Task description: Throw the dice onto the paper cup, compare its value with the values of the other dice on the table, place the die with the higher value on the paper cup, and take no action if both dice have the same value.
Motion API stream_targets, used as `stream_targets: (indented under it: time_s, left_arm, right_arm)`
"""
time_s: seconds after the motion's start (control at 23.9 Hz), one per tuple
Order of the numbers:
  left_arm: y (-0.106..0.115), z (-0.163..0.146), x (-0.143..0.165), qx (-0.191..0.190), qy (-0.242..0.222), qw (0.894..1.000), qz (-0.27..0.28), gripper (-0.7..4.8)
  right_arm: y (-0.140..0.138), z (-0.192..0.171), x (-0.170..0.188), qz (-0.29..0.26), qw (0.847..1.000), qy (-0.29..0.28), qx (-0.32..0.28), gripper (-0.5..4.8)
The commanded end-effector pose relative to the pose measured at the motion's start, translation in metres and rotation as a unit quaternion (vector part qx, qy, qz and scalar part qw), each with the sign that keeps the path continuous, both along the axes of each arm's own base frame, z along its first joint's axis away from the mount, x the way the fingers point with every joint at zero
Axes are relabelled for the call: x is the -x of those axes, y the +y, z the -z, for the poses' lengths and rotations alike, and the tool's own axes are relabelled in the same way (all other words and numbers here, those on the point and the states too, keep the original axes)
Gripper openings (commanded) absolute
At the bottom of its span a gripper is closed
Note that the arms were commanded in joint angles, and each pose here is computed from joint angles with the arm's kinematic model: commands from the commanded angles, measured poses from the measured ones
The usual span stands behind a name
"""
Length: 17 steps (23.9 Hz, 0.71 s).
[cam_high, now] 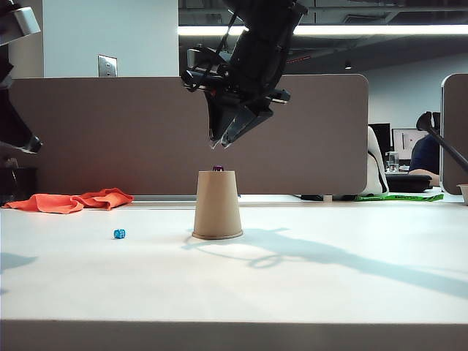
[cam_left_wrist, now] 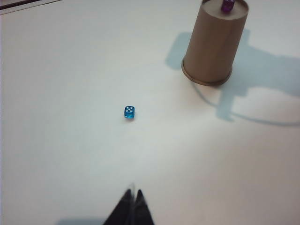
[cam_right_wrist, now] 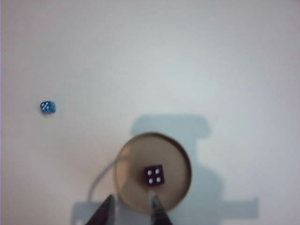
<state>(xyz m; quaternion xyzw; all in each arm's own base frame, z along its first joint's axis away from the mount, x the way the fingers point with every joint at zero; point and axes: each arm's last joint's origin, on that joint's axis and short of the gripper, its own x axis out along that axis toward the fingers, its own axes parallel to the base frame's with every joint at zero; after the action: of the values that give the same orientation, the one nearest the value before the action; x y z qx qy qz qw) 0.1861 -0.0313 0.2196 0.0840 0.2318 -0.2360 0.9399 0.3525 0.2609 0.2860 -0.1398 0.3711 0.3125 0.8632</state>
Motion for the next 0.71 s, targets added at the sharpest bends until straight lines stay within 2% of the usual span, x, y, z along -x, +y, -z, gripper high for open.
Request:
stream_targets:
  time_s: [0.04, 0.59, 0.71]
  left_arm:
    - [-0.0002, -0.0018, -0.0003, 0.003, -0.004, 1.0, 0.001, -0.06]
    - [-0.0002, -0.0023, -0.0006, 0.003, -0.007, 1.0, 0.001, -0.05]
    - [-0.0001, -0.0024, -0.0006, 0.003, -0.007, 1.0, 0.001, -0.06]
  right_arm:
    - [0.0032, 0.001, -0.0037, 0.005, 1.0, -0.015, -0.004, 1.22]
    - [0.0072, -0.004, -0.0078, 0.022, 0.998, -0.059, -0.012, 1.23]
    - [0.0087, 0.0008, -0.0093, 0.021, 0.998, -0.053, -0.01, 1.54]
